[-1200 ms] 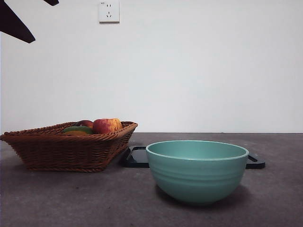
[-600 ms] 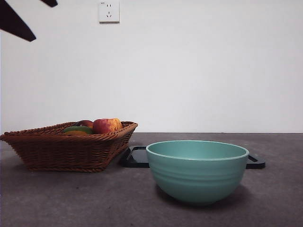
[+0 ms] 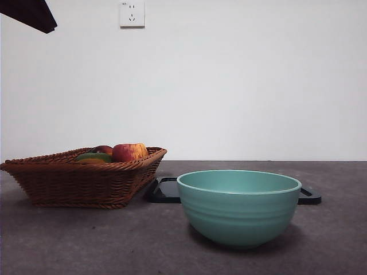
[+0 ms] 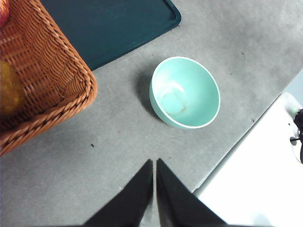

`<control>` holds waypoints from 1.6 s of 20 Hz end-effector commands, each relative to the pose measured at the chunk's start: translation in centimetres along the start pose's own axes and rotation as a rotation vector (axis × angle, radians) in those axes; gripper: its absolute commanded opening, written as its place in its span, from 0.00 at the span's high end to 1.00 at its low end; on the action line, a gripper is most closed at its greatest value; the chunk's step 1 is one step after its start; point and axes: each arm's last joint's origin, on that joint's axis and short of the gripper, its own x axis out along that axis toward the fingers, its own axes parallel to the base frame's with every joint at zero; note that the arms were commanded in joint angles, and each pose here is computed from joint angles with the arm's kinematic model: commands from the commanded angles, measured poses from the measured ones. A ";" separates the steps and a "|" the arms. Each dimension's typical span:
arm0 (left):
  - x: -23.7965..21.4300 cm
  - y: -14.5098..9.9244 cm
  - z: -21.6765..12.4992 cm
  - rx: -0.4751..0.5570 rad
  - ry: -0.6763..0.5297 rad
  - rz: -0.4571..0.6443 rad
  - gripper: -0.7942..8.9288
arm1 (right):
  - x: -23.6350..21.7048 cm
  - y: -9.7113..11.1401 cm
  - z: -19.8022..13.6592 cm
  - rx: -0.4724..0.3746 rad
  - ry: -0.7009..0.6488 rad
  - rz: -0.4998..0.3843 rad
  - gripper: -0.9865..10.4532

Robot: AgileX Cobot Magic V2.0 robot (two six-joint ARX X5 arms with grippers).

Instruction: Pick up the wifruite, put it on the bowl, pick up the plate, put it on desk

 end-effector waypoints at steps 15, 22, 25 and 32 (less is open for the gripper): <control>-5.5 -0.8 1.2 0.268 -0.460 0.121 0.91 | -0.3 0.2 0.3 0.001 -0.016 0.009 0.91; -9.1 0.1 -3.3 0.359 -0.924 0.540 0.91 | -0.3 0.2 0.3 0.001 -0.016 0.009 0.91; -7.3 1.4 -6.3 0.297 -0.937 0.675 0.91 | -0.3 0.2 0.3 0.001 -0.016 0.008 0.91; -1.8 4.4 -12.3 0.209 -0.867 0.719 0.91 | -0.3 0.2 0.3 0.001 -0.016 0.009 0.91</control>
